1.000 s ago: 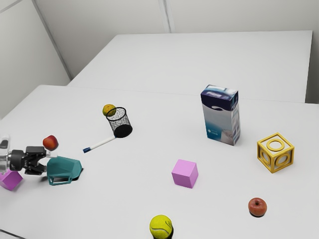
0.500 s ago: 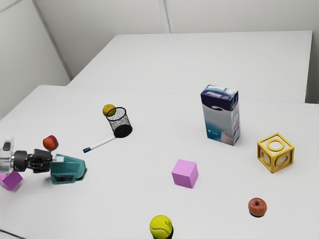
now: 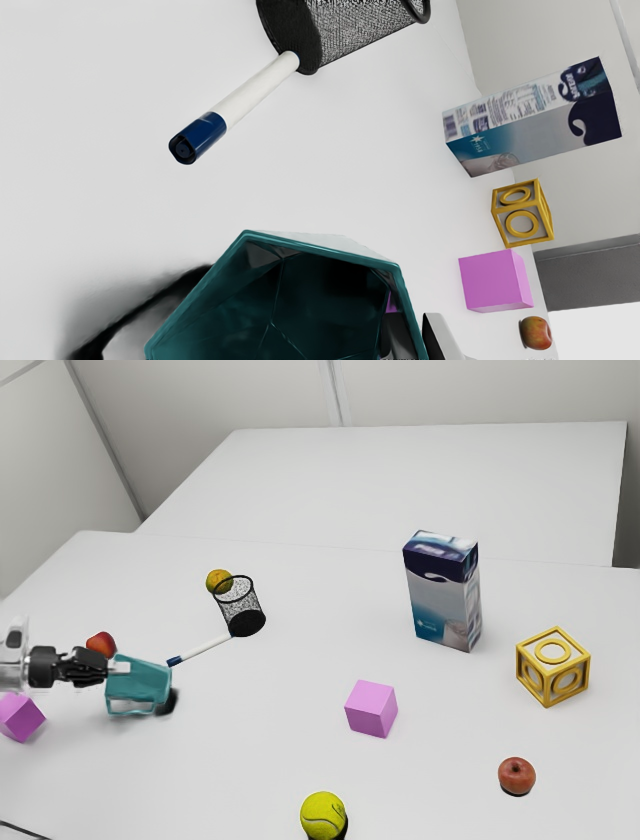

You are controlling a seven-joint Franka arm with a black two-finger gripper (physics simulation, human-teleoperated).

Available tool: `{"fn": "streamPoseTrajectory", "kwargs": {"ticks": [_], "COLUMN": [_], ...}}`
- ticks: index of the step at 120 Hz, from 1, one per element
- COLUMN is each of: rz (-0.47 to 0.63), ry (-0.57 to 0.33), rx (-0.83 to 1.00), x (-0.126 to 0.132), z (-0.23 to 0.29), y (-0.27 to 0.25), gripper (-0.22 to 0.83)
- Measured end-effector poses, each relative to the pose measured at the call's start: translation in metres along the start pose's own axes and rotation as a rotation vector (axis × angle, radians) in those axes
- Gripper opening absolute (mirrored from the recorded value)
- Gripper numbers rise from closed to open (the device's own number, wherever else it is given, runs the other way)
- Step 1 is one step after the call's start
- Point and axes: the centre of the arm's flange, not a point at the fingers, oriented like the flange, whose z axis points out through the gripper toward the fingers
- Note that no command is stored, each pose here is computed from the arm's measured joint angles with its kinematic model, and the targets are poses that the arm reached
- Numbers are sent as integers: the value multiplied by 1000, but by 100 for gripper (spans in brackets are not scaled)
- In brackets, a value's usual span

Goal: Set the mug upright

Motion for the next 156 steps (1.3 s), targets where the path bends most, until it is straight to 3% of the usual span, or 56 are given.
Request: {"fn": "streamPoseTrajectory", "kwargs": {"ticks": [11,19,26,33,50,60,77,91,125,156], "rz": [100,206,321,403,571,664,771,769,743,700], "ry": [-2,-19,-109,-257,-593,-687,-799,-790,-606,-537], "rx": [-6,28,119,232,483,553,571,610,707,701], "x": [32,72,110,128,144,144,115,106,133,134], "z": [1,-7,-15,-9,48,94,184,215,267,317], "y": [34,65,93,112,144,177,226,233,247,266], "gripper": [-16,-16,-16,-16,-17,-17,-17,-17,-17,-17]}}
